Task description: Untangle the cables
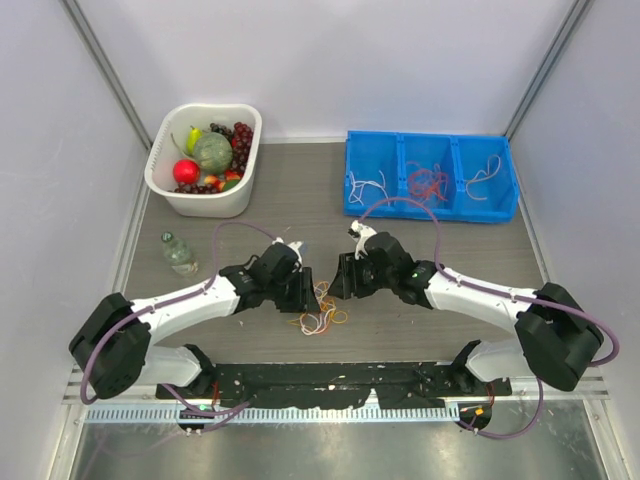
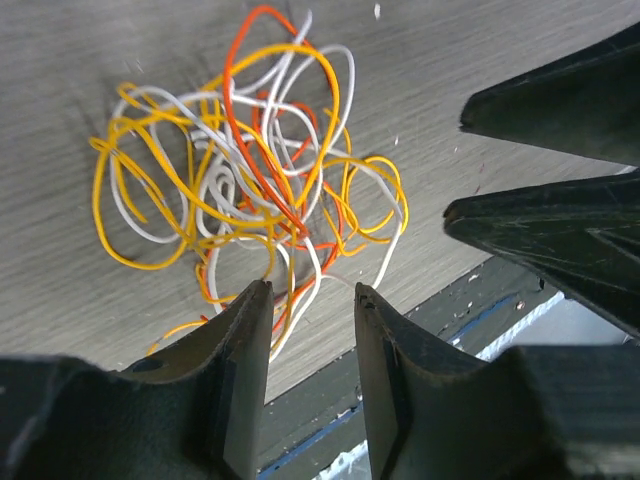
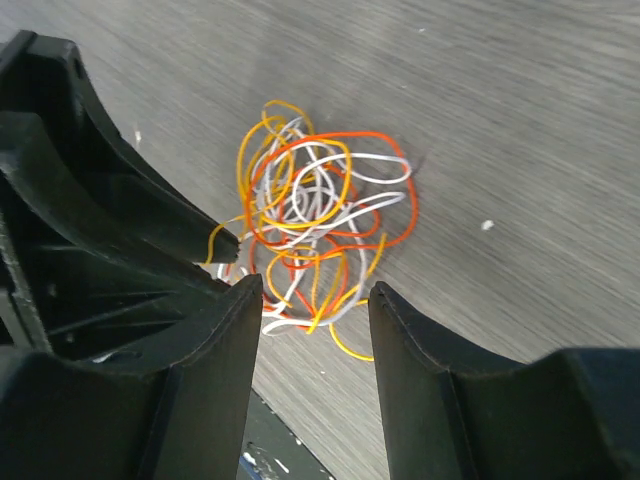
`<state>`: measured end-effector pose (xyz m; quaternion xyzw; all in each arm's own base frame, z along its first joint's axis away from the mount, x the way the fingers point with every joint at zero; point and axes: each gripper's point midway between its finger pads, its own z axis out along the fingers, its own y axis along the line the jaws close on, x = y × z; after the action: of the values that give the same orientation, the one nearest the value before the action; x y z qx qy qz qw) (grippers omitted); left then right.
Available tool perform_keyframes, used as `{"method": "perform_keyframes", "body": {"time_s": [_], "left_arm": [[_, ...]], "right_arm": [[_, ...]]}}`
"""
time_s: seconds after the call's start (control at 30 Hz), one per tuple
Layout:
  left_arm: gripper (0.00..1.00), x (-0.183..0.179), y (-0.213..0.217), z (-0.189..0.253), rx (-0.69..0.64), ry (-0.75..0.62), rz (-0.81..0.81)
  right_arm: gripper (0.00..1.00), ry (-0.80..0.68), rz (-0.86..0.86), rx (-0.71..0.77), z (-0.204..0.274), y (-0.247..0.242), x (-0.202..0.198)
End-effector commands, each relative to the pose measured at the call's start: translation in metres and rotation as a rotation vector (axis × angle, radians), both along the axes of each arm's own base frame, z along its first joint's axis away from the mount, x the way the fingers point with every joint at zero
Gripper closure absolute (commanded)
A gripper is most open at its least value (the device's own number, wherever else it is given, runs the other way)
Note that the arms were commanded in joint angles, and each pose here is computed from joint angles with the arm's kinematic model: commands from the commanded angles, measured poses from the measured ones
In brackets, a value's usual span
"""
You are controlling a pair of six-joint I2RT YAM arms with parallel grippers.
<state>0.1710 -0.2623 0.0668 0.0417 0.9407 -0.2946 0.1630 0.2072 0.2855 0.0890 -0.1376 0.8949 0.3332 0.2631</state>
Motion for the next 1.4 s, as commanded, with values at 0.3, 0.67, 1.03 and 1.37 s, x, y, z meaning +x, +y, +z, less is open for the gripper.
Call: {"method": "perform_keyframes", "body": {"time_s": [0.3,0.67,1.03,1.37], "left_arm": [[0.73,-0.013,-0.002,-0.006,0.073,-0.001,0.069],[1.0,0.011,-0.003,0.092,-0.016,-0.264,0.036],[1.0,0.022,0.008,0.32,-0.32,-0.809,-0.012],[1.0,-0.024,0.076,0.556,-0.565,-1.335,0.026]], "right_arm": [[0.49,-0.066,0.064,0.173,0.013,0.026,-0.008],[0.49,0.015,0.099,0.115,-0.026,0.034,-0.016],[0.7,0.063,-0.013,0.122,-0.046,0.061,0.008],[0.89,0.042,-0.163,-0.03,-0.067,0.036,0.052]]}}
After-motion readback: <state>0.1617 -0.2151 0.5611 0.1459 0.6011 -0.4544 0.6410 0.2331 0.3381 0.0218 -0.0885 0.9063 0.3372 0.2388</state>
